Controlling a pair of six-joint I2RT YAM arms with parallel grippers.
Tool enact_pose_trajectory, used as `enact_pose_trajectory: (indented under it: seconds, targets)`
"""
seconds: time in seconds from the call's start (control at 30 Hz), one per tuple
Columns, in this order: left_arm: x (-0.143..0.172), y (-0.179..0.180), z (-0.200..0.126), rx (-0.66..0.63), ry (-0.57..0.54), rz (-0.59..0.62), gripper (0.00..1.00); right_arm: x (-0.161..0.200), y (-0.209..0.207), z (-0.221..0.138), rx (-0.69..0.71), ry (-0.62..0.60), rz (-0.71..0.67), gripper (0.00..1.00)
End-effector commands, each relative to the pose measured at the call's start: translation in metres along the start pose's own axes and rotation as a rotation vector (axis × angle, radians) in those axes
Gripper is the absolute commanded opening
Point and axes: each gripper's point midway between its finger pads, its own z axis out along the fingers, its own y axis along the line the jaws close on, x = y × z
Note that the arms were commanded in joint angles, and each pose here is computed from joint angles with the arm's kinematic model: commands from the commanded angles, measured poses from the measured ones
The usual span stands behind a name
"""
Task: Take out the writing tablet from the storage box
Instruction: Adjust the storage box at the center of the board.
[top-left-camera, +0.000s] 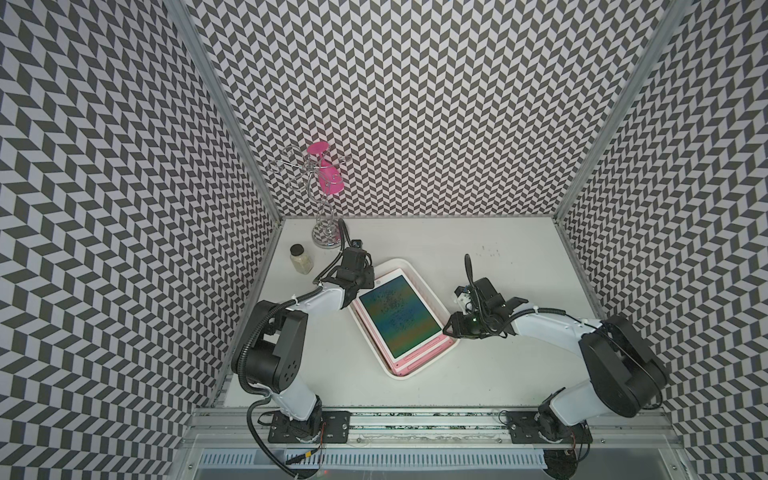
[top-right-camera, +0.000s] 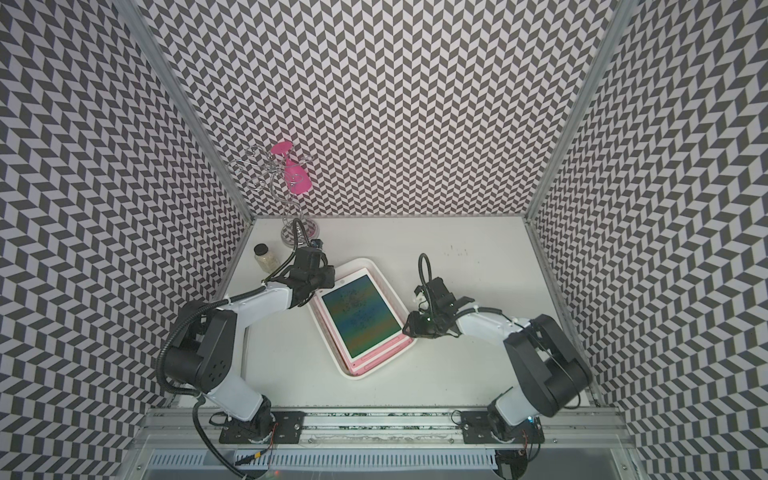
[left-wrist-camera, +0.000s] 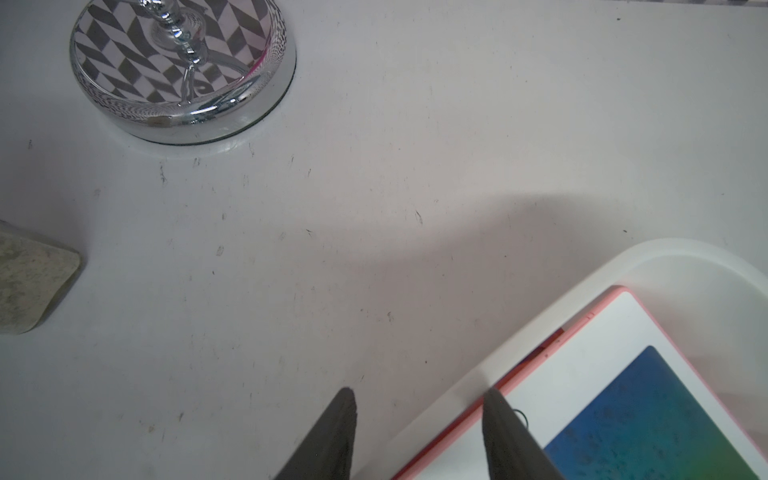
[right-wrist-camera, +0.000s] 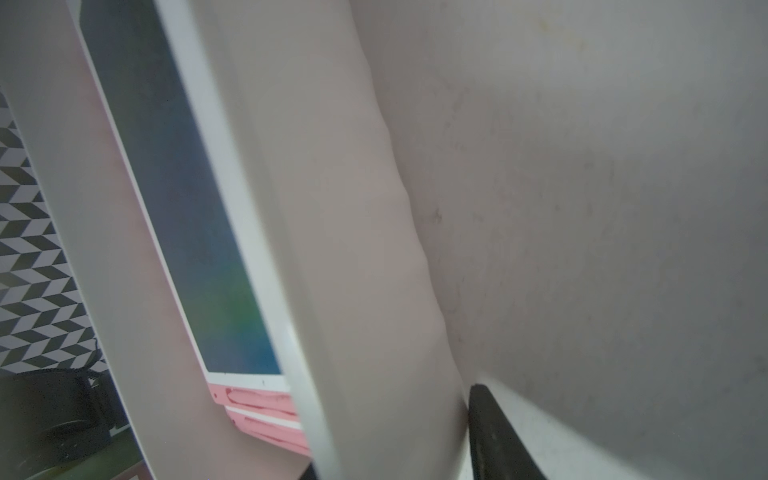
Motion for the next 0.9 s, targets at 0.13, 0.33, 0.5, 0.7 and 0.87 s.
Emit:
enact_pose_trajectory:
  seconds: [0.13,0.33,0.5,0.7,0.87]
  targets:
    - [0.104,-0.001,-0.003,0.009,0.379,-0.028,0.55,-0.074,-0.012,-0.007,0.074,-0.094,-0.092,0.34]
    - [0.1,-0.004,-0.005,0.001,0.388,-0.004,0.59,-0.09,-0.005,-0.006,0.052,-0.101,-0.115,0.32]
    - [0.097,-0.021,-0.012,0.019,0.413,0.041,0.59,-0.096,-0.008,-0.008,0.052,-0.109,-0.121,0.33]
    - [0.103,-0.023,-0.013,0.011,0.443,0.048,0.43,-0.117,-0.01,-0.03,0.059,-0.172,-0.133,0.46]
    - [0.109,-0.009,-0.01,-0.037,0.464,0.007,0.29,-0.124,-0.007,-0.053,0.063,-0.24,-0.139,0.62]
